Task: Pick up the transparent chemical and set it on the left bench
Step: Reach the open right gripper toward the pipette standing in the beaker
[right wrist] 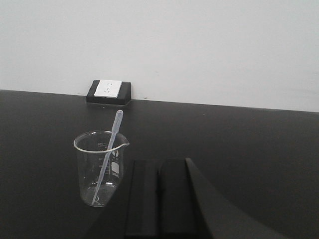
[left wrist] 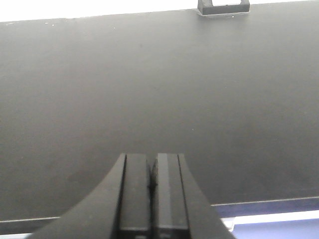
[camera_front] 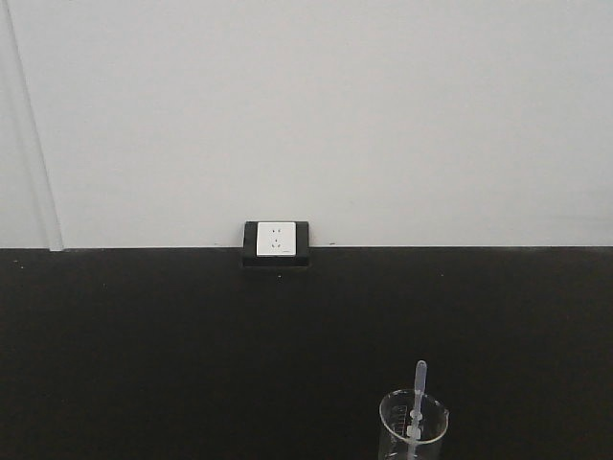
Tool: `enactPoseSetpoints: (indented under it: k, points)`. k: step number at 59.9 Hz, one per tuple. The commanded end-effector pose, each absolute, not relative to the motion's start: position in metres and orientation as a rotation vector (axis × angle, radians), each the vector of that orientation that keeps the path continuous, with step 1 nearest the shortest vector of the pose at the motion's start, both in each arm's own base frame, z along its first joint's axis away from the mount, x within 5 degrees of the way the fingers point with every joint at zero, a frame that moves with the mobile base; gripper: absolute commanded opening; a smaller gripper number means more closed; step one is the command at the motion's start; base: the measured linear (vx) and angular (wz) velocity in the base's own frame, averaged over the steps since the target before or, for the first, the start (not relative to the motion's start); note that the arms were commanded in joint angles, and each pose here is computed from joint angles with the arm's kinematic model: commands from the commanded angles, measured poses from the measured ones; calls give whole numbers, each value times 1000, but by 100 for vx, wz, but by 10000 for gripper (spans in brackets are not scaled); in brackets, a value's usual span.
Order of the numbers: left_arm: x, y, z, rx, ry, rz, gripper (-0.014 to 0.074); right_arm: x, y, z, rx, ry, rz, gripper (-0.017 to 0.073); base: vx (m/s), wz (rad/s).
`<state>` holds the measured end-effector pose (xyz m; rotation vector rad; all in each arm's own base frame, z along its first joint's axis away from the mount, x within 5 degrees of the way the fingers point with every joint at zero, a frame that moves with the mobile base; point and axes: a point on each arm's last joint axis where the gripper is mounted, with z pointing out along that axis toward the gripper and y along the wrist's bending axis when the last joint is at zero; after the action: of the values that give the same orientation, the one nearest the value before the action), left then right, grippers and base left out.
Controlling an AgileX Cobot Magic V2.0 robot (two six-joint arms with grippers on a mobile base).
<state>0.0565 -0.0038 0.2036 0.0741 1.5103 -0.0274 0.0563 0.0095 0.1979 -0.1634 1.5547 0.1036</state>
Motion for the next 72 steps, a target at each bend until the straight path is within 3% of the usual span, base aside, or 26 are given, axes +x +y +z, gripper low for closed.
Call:
enactPoseSetpoints:
  k: [1, 26, 40, 47, 64, 72]
  points:
    - [55, -4, 206, 64, 1429, -35, -3, 55, 10, 204, -163, 1465, 99, -7, 0, 0]
    - [55, -4, 206, 64, 1429, -35, -3, 55, 10, 205, -165, 1455, 97, -7, 0, 0]
    - [55, -4, 206, 64, 1429, -35, -3, 45, 7, 247, -27, 1124, 244, -7, 0, 0]
    - [55, -4, 206, 64, 1429, -35, -3, 46, 6, 278, 8, 1155, 269, -7, 0, 0]
    - [55, -4, 206, 64, 1429, -35, -3, 122, 20, 354, -82, 1400, 170, -7, 0, 0]
    - [55, -4, 206, 64, 1429, -35, -3, 166, 28, 361, -88, 1498, 164, -7, 0, 0]
